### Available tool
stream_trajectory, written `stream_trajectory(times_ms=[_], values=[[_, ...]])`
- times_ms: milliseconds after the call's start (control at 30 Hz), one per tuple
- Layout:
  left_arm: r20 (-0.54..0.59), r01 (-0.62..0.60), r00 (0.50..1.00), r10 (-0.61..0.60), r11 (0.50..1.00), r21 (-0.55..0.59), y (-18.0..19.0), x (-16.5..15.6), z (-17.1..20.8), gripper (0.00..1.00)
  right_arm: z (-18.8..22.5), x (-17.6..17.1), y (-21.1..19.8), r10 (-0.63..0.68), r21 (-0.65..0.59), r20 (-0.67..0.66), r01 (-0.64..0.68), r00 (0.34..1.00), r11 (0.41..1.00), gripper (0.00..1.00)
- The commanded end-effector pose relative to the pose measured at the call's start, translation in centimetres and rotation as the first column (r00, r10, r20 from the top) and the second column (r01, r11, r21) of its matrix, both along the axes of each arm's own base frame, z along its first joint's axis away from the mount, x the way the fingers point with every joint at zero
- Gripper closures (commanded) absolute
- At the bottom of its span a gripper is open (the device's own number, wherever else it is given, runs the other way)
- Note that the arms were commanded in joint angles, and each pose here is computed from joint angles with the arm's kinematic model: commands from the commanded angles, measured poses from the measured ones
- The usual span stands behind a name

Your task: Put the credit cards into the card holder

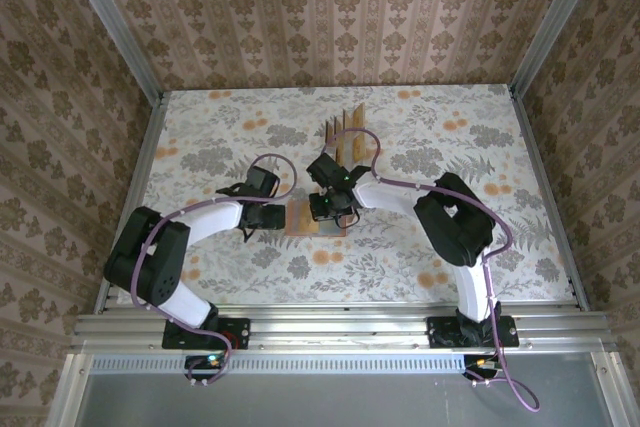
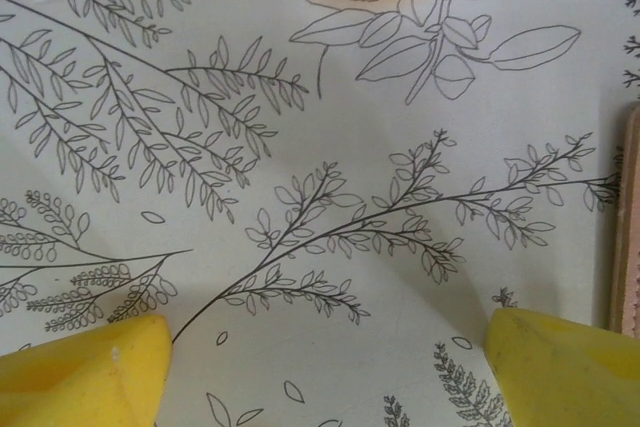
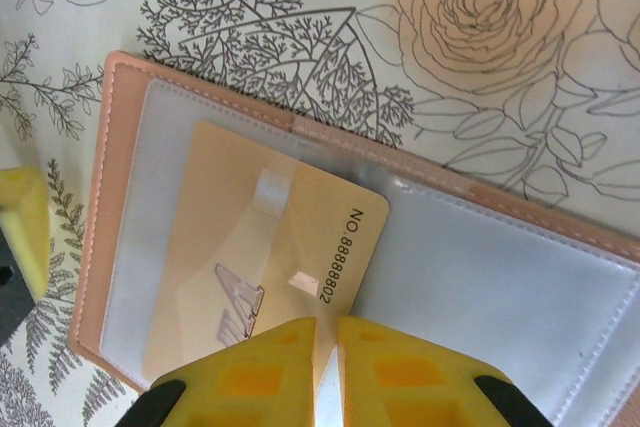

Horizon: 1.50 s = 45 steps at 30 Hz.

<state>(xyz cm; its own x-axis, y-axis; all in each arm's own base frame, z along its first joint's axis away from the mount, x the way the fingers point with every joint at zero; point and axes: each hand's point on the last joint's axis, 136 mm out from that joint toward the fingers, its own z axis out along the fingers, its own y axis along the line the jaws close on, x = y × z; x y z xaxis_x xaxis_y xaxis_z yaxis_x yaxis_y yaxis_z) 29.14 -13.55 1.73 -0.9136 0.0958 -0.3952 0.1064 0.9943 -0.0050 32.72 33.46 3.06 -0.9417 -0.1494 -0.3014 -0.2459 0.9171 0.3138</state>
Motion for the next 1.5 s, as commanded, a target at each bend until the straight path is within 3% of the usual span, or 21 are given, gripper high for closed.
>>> stream_trajectory(times_ms=[0, 933, 1467], values=[[-0.017, 0.032, 0.999, -0.033, 0.999, -0.012, -1.0, 0.0, -0.8, 0.16, -0.2, -0.4, 0.8, 0.028, 0.0, -0.016, -0.028, 0.999, 1.0, 0.85], [-0.001, 0.048, 0.999, -0.048, 0.999, -0.025, -2.0, -0.5, -0.4, 0.16, 0.3, -0.8, 4.1, 0.043, 0.1, -0.042, -0.039, 0.998, 0.994, 0.85], [0.028, -0.015, 0.999, 0.016, 0.999, -0.034, 0.7, -0.5, 1.3, 0.15, 2.3, -1.3, 2.0, -0.006, 0.119, -0.011, 0.007, 1.0, 0.993, 0.83]])
